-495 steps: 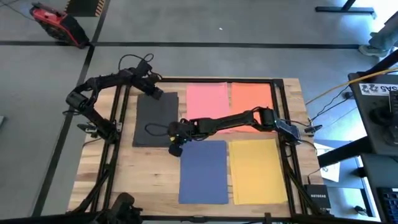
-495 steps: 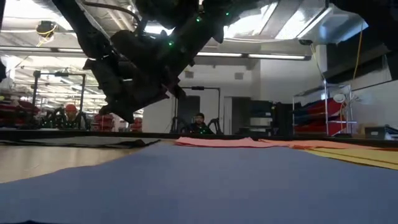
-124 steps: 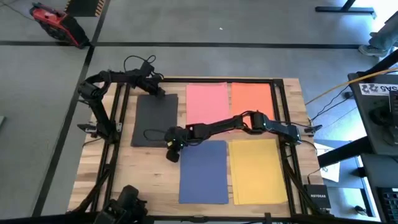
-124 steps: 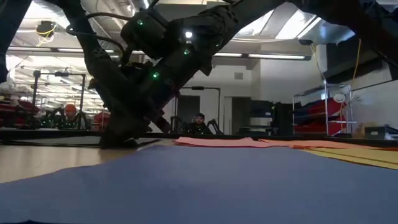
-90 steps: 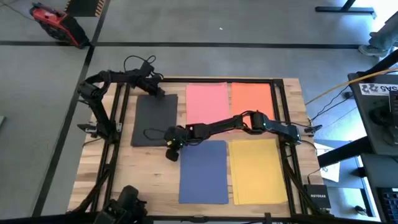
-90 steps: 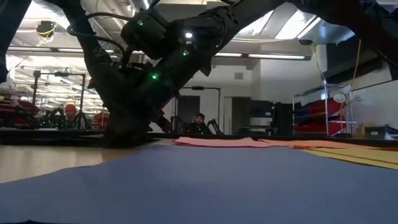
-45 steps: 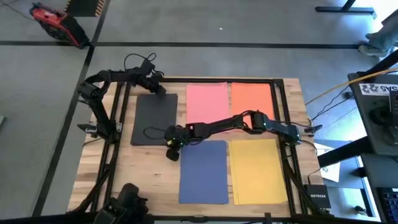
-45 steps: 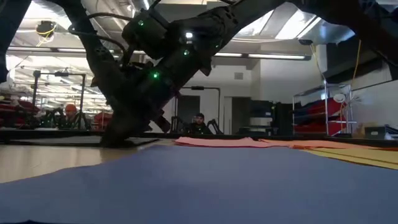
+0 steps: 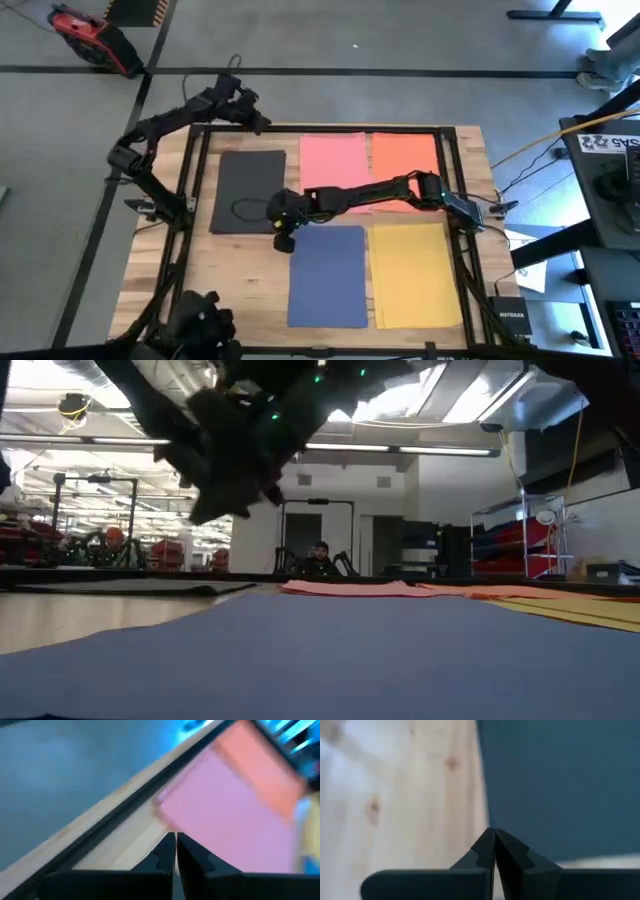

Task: Organize paper
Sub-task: Move all of the black paper at the upper left of the table

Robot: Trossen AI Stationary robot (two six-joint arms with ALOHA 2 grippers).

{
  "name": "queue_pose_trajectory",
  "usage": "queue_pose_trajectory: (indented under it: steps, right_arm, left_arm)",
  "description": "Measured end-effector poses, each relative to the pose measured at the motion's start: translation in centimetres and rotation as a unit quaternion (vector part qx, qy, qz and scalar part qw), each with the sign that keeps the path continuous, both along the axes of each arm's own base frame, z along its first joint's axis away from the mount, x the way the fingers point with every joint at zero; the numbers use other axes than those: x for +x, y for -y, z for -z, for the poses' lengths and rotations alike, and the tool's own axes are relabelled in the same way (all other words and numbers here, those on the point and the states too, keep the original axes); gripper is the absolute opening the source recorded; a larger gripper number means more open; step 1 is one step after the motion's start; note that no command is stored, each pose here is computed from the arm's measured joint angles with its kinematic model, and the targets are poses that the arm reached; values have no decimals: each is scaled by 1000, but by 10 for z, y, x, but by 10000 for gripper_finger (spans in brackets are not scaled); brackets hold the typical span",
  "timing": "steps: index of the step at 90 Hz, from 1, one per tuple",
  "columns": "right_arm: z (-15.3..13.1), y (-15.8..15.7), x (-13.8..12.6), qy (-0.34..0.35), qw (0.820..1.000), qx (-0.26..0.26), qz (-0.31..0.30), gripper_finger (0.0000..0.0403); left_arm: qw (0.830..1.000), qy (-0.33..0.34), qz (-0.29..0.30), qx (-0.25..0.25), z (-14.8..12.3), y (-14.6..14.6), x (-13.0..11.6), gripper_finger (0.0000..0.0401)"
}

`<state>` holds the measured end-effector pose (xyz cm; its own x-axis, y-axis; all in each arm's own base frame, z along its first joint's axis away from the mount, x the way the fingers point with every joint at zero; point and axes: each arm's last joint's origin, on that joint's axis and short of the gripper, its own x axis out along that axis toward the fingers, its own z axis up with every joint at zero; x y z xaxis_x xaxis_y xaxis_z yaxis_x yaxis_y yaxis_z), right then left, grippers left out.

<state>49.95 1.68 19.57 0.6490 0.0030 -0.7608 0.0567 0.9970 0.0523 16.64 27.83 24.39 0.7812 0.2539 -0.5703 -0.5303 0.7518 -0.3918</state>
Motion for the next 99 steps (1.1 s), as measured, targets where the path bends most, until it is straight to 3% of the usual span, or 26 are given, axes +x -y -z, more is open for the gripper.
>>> queue_pose_trajectory:
  steps: [19,35,48,61,99]
  right_arm:
    - [-10,33,-19,-61,998,-28,-3,0]
    - [-6,61,-64,-113,992,-42,30,0]
    - [26,80,-108,-178,981,-46,70,0]
    - [54,89,-133,-217,970,-31,100,0]
    - [64,88,-129,-156,979,0,134,0]
  left_arm:
    - [994,104,20,14,-29,17,-5,0]
    - [988,150,4,22,-35,38,-16,0]
    - [983,184,-10,24,-30,58,-26,0]
    - [978,204,-22,20,-24,73,-31,0]
    - [979,201,-27,25,-23,83,-30,0]
